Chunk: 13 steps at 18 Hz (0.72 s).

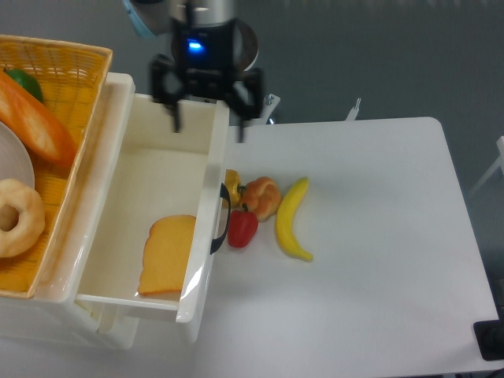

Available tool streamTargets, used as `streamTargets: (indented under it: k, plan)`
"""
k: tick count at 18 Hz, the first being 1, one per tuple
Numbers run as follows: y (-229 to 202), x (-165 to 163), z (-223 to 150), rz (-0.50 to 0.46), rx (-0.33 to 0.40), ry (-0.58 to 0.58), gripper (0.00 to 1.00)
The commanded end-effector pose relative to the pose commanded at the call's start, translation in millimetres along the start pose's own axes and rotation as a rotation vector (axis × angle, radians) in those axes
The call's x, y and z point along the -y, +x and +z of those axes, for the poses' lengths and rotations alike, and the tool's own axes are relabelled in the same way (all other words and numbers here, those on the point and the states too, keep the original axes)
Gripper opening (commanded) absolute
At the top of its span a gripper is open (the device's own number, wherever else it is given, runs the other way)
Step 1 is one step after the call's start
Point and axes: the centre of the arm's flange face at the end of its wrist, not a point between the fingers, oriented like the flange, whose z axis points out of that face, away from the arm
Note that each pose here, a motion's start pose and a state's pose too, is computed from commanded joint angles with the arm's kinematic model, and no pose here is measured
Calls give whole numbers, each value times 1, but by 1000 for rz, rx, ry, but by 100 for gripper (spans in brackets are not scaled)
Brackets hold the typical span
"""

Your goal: Place the bread slice in the upper white drawer

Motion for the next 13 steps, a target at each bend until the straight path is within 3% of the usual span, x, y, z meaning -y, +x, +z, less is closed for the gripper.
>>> streamTargets:
  k: [6, 11, 13]
  plan:
    - [-123, -42, 82, 121, -44, -103, 100]
    - [-181, -72, 142, 409, -72, -181, 100]
    - [-200, -85, 156, 473, -77, -189, 100]
